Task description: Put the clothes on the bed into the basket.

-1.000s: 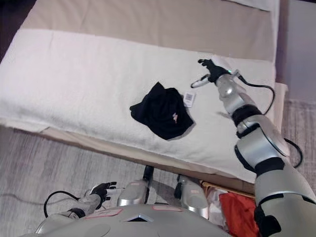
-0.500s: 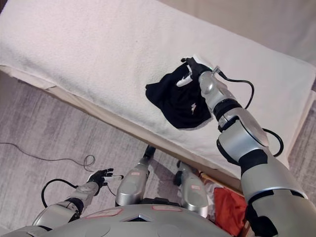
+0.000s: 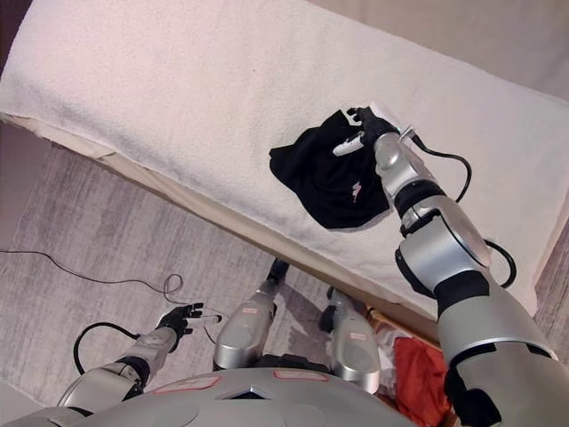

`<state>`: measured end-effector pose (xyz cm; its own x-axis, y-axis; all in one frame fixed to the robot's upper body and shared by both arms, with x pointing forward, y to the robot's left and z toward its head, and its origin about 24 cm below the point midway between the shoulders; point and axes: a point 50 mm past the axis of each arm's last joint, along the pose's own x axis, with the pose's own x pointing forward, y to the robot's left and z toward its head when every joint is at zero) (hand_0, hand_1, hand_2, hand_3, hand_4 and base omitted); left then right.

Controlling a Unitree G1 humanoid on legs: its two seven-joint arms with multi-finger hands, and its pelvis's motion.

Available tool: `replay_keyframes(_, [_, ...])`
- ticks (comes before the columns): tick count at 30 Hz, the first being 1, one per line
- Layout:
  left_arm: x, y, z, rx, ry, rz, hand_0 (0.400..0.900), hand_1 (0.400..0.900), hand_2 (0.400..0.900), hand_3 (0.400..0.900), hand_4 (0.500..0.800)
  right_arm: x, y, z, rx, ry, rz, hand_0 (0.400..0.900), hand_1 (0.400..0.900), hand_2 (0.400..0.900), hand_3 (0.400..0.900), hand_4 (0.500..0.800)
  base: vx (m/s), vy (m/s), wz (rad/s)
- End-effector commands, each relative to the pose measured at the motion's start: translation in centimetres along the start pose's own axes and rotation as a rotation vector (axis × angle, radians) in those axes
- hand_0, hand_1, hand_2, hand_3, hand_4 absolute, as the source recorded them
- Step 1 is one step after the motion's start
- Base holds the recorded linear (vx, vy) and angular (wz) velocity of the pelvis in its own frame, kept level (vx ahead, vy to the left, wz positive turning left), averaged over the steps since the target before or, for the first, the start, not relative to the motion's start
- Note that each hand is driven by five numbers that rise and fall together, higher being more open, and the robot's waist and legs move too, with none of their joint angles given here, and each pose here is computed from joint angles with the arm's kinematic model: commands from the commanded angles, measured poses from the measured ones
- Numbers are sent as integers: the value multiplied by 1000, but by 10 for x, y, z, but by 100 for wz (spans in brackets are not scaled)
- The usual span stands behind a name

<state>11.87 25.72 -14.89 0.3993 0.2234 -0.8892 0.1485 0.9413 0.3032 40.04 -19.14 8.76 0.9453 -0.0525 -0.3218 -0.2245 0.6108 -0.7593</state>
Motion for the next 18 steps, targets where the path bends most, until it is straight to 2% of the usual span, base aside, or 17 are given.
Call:
replay_keyframes(1, [-4, 24, -17, 59, 66, 69, 900, 900, 900, 900, 800, 1, -13, 5, 8, -11, -60, 900, 900, 900, 900, 800, -40, 13, 0])
replay_keyframes(16, [-3, 15, -16, 69, 53, 46, 900, 900, 900, 900, 800, -1, -10, -12, 19, 46, -57, 900, 900, 900, 900, 800, -27, 6, 0])
replay_keyframes(18, [-3, 15, -15, 67, 49, 47, 900, 900, 900, 900, 800, 0, -7, -9, 14, 36, -48, 780, 780, 780, 780, 728, -28, 8, -7])
